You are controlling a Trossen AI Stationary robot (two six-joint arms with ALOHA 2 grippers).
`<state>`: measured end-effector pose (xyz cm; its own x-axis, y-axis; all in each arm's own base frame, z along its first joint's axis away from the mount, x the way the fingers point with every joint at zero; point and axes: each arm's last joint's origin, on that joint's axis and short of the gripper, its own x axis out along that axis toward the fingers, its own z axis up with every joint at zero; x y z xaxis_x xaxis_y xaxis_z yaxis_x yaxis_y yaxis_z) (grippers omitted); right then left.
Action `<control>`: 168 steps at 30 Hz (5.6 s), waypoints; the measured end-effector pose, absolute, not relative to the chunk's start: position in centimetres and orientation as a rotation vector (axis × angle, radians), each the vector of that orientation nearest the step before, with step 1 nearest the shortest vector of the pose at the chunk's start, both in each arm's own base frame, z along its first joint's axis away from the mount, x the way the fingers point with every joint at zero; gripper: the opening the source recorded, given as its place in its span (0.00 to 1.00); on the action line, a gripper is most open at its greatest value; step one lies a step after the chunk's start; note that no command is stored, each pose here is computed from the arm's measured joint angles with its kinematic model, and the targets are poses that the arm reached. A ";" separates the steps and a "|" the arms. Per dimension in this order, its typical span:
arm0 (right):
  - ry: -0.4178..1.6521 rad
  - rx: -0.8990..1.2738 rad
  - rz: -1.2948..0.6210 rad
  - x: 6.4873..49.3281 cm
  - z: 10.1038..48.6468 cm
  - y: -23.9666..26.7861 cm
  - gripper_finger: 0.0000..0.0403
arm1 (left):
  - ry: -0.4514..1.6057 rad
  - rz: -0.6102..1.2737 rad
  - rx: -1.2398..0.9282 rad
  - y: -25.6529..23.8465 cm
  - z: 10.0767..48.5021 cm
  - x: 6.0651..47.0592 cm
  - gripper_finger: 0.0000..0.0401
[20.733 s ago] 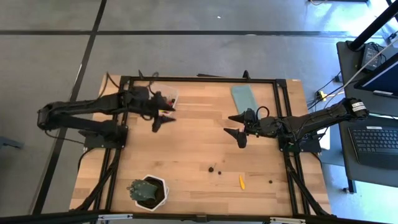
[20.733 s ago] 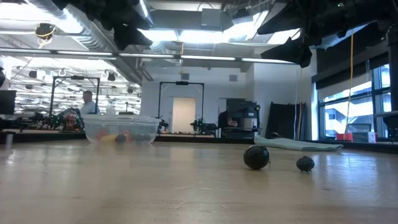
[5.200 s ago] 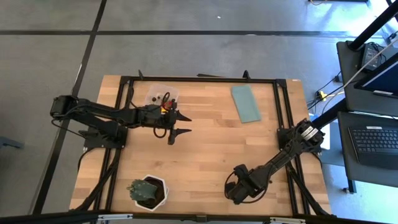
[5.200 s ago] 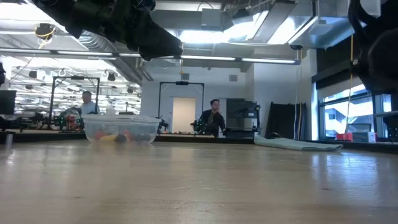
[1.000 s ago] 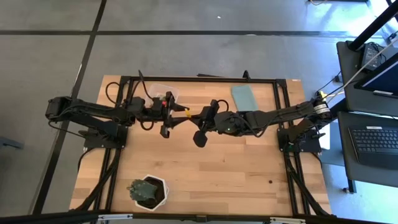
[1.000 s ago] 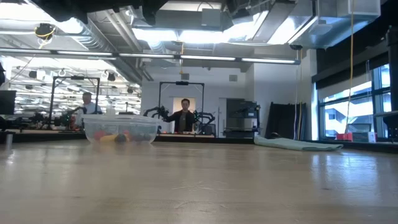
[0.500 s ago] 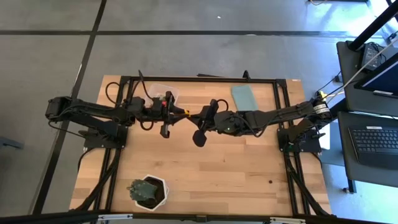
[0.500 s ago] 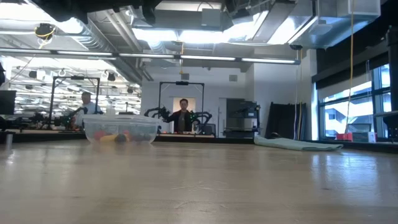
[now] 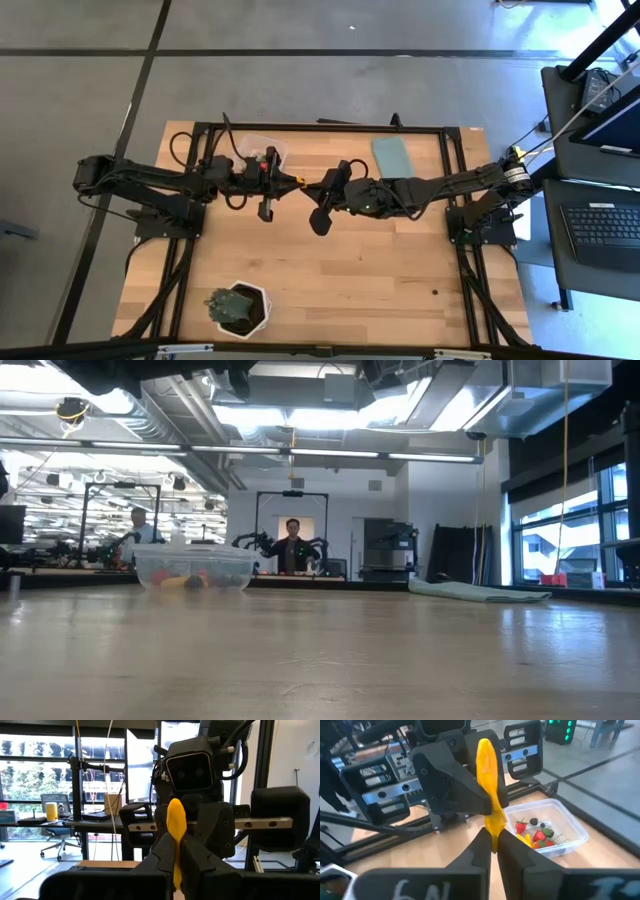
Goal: Pick and placing Produce into tupperware
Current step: Put the yellow corn into the transparent bin, then put the blueberry into the transparent bin
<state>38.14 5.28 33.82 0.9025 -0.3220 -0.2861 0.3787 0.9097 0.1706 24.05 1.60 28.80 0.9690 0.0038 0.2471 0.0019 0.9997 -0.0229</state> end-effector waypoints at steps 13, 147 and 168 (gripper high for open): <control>0.333 0.311 -0.406 37.8 32.9 5.2 0.51 | -0.248 0.051 -0.016 2.8 28.9 23.8 0.01; 1.309 0.854 -0.630 9.7 14.5 20.4 0.72 | 0.218 0.044 -0.464 3.4 25.8 29.0 0.44; 1.347 0.859 -0.637 10.0 14.4 20.8 0.65 | 0.206 0.033 -0.458 2.5 25.9 29.1 0.44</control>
